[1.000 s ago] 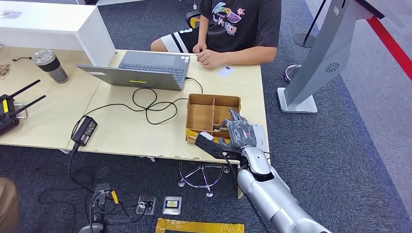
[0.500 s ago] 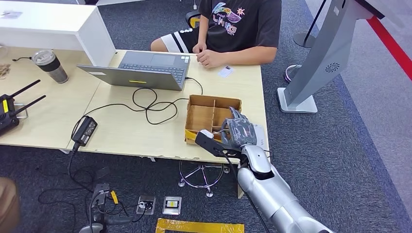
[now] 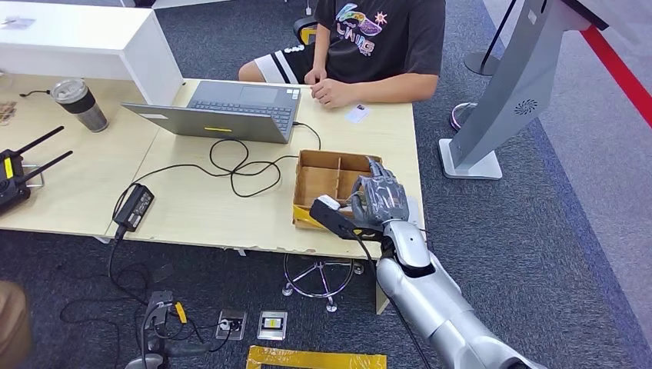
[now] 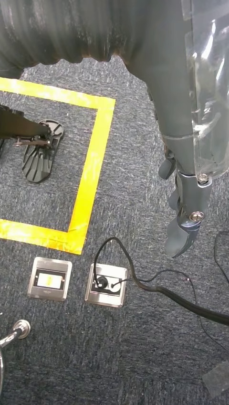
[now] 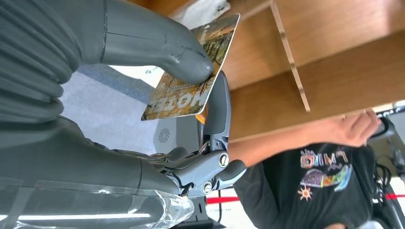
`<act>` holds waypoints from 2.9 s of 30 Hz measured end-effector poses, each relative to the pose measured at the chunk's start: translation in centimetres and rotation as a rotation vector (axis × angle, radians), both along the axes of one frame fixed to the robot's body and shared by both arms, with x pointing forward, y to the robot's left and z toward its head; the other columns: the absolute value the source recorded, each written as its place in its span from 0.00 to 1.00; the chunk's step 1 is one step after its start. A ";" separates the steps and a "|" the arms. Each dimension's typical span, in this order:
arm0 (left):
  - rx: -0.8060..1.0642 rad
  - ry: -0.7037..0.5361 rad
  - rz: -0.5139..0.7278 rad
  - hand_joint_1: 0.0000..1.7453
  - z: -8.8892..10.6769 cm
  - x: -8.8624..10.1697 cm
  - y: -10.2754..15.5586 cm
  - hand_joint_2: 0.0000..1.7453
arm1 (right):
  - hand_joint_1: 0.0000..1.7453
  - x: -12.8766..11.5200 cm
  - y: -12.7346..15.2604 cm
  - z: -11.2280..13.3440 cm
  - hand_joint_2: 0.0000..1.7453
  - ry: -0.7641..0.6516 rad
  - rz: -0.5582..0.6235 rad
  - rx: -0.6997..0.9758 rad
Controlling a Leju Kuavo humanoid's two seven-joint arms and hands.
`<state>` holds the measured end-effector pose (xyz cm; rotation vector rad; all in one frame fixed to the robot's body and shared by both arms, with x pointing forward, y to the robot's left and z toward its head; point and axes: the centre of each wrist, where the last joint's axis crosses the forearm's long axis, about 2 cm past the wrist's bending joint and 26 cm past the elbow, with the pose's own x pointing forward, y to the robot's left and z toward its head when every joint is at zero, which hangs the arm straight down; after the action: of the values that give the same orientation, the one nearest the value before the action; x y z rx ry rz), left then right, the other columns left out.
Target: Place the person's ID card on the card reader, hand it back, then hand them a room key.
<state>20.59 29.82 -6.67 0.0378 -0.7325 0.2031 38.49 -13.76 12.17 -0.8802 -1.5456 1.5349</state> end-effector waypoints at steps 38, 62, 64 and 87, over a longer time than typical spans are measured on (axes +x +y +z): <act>-0.006 -0.003 -0.093 0.00 0.7 1.3 -3.5 1.00 | 1.00 4.3 8.4 24.1 1.00 -0.612 0.189 0.051; -0.026 -0.031 -0.145 0.00 1.2 1.5 -7.6 1.00 | 1.00 6.8 6.9 18.8 1.00 -0.471 0.073 -0.500; -0.025 -0.035 -0.145 0.00 1.2 1.5 -7.8 1.00 | 1.00 6.9 6.9 18.7 1.00 -0.473 0.072 -0.523; -0.048 -0.004 -0.033 0.00 0.5 0.5 -6.0 1.00 | 0.00 8.0 4.0 18.9 1.00 -0.592 0.109 -0.309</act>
<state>21.11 23.87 -6.12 -0.0204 -0.7311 0.1892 46.50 -9.80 31.02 -1.5555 -1.8044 1.7137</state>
